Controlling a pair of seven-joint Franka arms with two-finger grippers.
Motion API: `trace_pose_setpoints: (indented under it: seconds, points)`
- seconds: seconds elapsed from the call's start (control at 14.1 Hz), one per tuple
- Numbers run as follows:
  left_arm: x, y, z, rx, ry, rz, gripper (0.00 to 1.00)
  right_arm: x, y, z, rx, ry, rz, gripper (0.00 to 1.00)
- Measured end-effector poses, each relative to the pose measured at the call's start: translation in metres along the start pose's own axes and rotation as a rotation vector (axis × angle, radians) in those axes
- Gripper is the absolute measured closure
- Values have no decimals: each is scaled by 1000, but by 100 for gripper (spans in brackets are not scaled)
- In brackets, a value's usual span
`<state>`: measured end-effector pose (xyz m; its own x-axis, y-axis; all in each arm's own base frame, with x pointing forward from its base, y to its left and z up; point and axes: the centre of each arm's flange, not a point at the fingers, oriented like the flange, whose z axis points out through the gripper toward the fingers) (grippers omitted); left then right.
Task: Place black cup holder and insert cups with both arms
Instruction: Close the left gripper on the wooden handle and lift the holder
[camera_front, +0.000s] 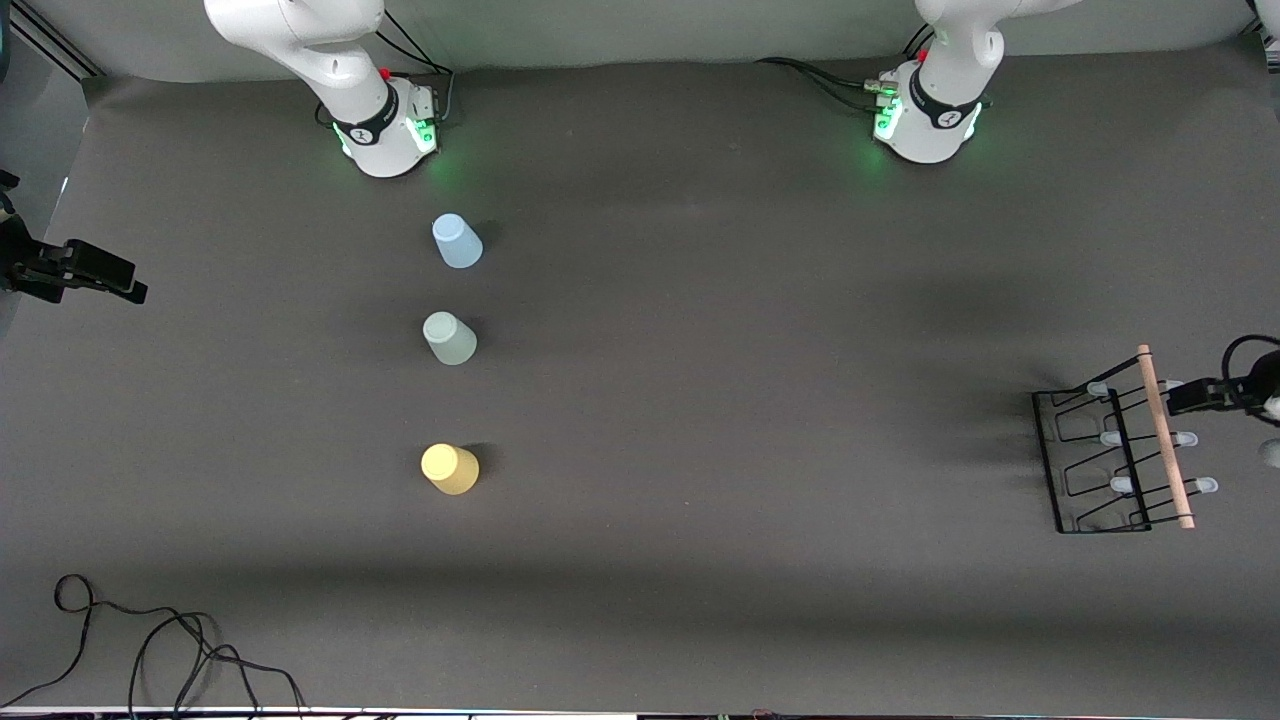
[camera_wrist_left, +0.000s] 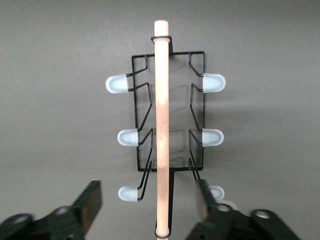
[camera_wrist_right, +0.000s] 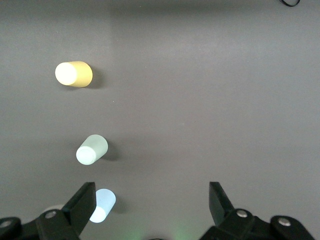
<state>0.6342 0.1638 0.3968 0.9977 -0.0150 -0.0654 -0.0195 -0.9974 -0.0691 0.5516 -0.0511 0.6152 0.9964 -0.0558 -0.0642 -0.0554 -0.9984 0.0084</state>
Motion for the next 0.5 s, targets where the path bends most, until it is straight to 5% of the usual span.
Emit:
trace_pose_setpoints:
  seconds: [0.36,0.5]
  points:
    - [7,5,47,-11,-63,16,37,0,0,0,0,0,0,0]
    - [7,6,58,-15,-80,19,55,0,0,0,0,0,0,0]
